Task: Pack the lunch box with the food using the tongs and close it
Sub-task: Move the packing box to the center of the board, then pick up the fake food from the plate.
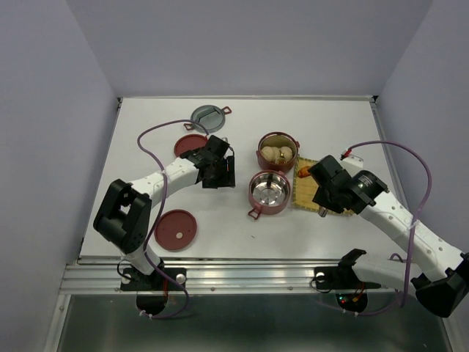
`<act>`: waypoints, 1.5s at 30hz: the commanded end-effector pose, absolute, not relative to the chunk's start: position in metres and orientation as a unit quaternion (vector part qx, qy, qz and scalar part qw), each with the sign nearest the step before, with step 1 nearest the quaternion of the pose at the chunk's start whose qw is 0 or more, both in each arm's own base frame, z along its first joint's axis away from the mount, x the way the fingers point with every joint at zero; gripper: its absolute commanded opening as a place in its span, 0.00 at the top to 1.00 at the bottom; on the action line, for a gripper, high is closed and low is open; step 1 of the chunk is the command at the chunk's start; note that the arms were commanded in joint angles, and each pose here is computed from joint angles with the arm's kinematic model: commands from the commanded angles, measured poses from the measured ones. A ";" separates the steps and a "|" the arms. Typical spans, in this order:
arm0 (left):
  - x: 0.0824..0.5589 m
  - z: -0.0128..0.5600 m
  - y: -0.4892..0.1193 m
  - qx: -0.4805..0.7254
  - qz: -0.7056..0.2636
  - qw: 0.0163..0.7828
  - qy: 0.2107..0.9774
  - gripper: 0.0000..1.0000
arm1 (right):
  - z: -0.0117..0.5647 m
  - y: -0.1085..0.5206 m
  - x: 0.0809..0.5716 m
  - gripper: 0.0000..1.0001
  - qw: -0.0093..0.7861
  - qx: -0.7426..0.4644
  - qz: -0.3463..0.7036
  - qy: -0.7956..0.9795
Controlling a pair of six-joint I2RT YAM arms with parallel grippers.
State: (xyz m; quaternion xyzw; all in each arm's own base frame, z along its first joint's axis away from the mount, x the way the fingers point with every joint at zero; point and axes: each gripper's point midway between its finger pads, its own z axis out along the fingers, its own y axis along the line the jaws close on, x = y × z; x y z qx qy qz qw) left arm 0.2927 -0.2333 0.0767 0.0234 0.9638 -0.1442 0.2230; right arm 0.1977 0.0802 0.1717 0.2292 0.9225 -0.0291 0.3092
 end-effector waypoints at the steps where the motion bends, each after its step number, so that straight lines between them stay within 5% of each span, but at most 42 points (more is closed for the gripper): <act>1: 0.300 0.094 -0.230 0.031 -0.140 0.245 0.959 0.29 | 0.189 0.068 0.196 0.57 0.331 0.256 -0.031 0.908; 14: 0.305 0.090 -0.231 0.031 -0.137 0.242 0.960 0.29 | 0.186 0.064 0.187 0.57 0.325 0.260 -0.027 0.909; 31: 0.302 0.087 -0.219 0.022 -0.118 0.249 0.961 0.29 | 0.208 0.123 0.270 0.54 0.396 0.232 0.041 0.888; 45: 0.302 0.087 -0.218 0.030 -0.118 0.249 0.961 0.29 | 0.181 0.129 0.283 0.52 0.384 0.224 0.011 0.896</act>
